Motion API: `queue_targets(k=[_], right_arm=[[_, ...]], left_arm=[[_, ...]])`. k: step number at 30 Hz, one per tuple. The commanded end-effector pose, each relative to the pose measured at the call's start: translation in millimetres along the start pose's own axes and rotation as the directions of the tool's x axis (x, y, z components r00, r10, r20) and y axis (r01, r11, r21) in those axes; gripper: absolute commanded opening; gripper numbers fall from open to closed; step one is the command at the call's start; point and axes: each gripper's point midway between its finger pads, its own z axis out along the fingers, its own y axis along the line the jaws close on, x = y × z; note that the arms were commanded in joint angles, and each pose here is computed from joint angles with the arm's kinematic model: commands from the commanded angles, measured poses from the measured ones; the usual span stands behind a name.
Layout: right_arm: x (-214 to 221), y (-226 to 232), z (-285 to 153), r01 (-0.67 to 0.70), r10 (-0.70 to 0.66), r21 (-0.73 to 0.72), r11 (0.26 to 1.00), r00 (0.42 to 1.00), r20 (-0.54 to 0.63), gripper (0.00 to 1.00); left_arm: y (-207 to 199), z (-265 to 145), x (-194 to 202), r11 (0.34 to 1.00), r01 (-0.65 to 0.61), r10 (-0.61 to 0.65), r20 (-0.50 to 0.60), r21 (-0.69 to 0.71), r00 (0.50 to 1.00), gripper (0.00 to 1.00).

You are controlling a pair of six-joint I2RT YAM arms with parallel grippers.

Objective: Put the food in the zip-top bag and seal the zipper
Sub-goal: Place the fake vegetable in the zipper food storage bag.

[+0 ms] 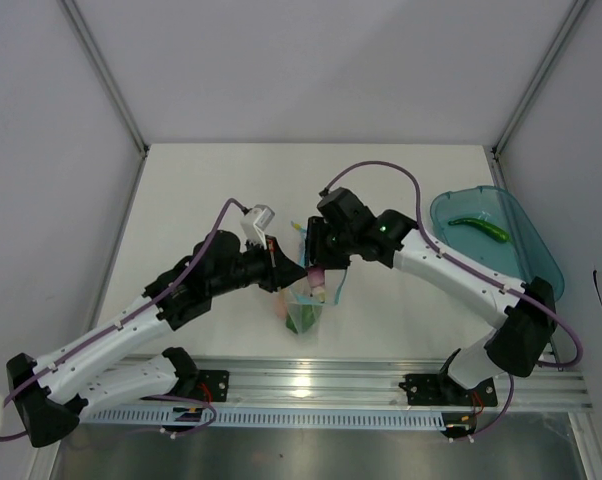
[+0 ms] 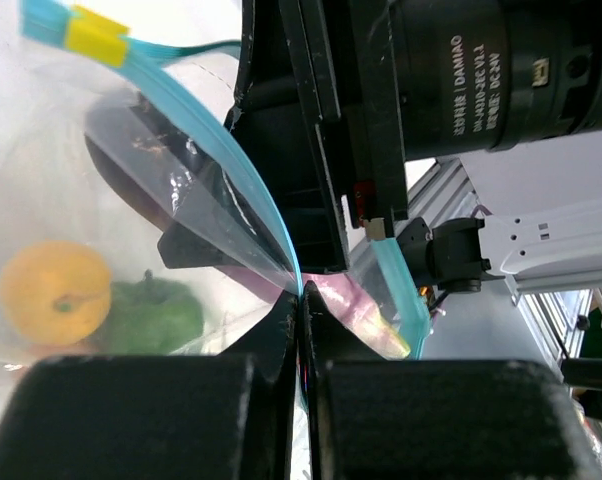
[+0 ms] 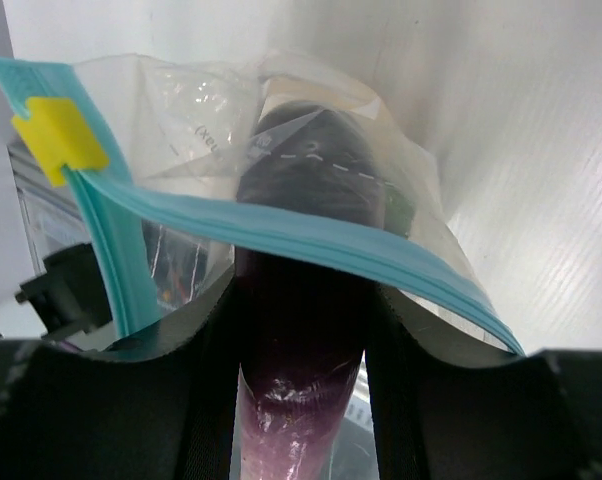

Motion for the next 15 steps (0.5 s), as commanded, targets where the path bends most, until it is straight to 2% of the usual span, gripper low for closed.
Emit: queue_targets(k=[1,3,9,15], right_arm=[[-7,12,-12,0.120,-0.121,-0.050,0.992,0.993,-0.015,0.34],[-9,14,-16,0.123,-0.126,-0.071,0.990,0.992,-0.028,0.47],[-1,13,-30,0.136,-0.144,-0.114,0.984,0.988,-0.062,0.70],[7,9,-40,0.124,-0.133,-0.124,0.984,0.989,-0.061,0.71]], left_arm=[[-17,-1,-6,0.998,0.002,-0.003,0.013,0.068,1.000,0.01],[-18,0,-7,0.998,0.000,-0.001,0.013,0.068,1.000,0.01],[-16,-3,-9,0.998,-0.007,0.005,0.021,0.054,1.000,0.00],[-15,-1,-9,0.999,-0.007,0.006,0.020,0.049,1.000,0.01]])
